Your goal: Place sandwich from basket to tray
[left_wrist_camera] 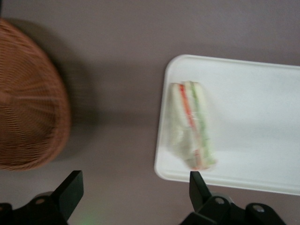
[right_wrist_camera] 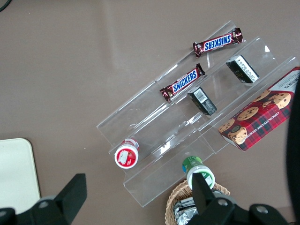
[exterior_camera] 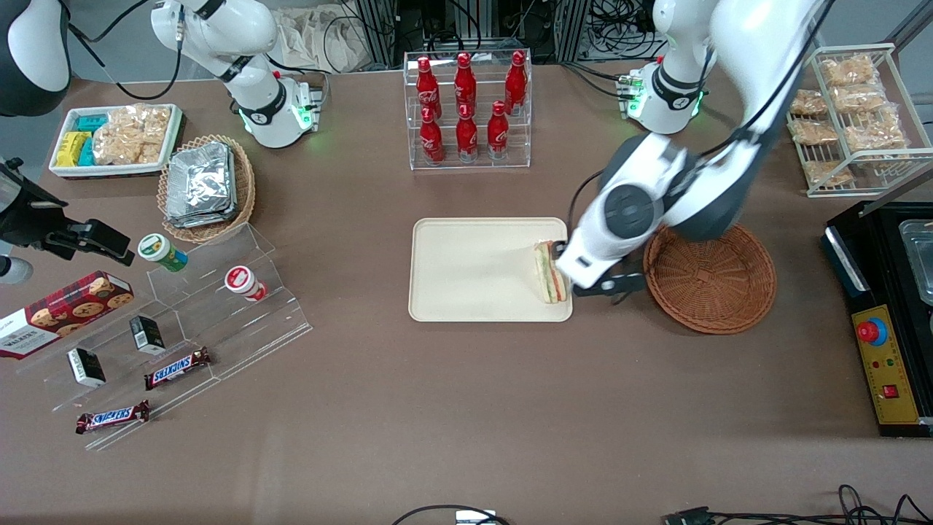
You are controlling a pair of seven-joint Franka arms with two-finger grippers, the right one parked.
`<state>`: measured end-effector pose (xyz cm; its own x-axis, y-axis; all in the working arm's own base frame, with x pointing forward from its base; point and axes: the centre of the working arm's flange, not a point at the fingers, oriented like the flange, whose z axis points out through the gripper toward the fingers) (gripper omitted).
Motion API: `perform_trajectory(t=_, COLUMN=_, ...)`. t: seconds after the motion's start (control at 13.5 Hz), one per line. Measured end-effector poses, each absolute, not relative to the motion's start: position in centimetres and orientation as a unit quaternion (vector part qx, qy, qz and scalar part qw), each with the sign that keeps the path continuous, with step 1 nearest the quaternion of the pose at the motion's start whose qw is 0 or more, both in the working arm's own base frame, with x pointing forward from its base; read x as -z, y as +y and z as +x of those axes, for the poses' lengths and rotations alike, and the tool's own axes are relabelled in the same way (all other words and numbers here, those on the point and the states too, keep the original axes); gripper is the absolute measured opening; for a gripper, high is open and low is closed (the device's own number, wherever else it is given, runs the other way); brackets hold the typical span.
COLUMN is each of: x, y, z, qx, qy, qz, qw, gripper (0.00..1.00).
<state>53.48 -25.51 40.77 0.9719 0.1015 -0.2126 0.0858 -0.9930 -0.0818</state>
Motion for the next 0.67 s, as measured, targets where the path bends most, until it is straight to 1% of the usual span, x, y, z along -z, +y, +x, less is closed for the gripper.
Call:
perform_trajectory(t=0.15, x=-46.4, y=-18.1, z=54.0, qx=-0.094, qy=-0.051, qz=-0.993, qw=0.042, gripper=1.0)
perform_trajectory(t=0.22, x=-48.3, y=-13.9, z=54.0, qx=-0.089, qy=-0.051, qz=-0.994, qw=0.042, gripper=1.0)
perform_trajectory(t=0.3, x=-49.2, y=-9.7, z=53.8, qx=-0.086, qy=-0.055, qz=-0.994, qw=0.04, gripper=1.0)
perform_trajectory(t=0.37, x=-49.0, y=-5.7, z=53.5, qx=-0.087, qy=-0.064, qz=-0.993, qw=0.037, gripper=1.0)
perform_trajectory(t=0.52, x=-47.0, y=0.5, z=52.5, qx=-0.079, qy=-0.073, qz=-0.994, qw=0.03, gripper=1.0)
perform_trajectory(t=0.67, x=-46.3, y=2.4, z=52.0, qx=-0.072, qy=-0.075, qz=-0.994, qw=0.027, gripper=1.0)
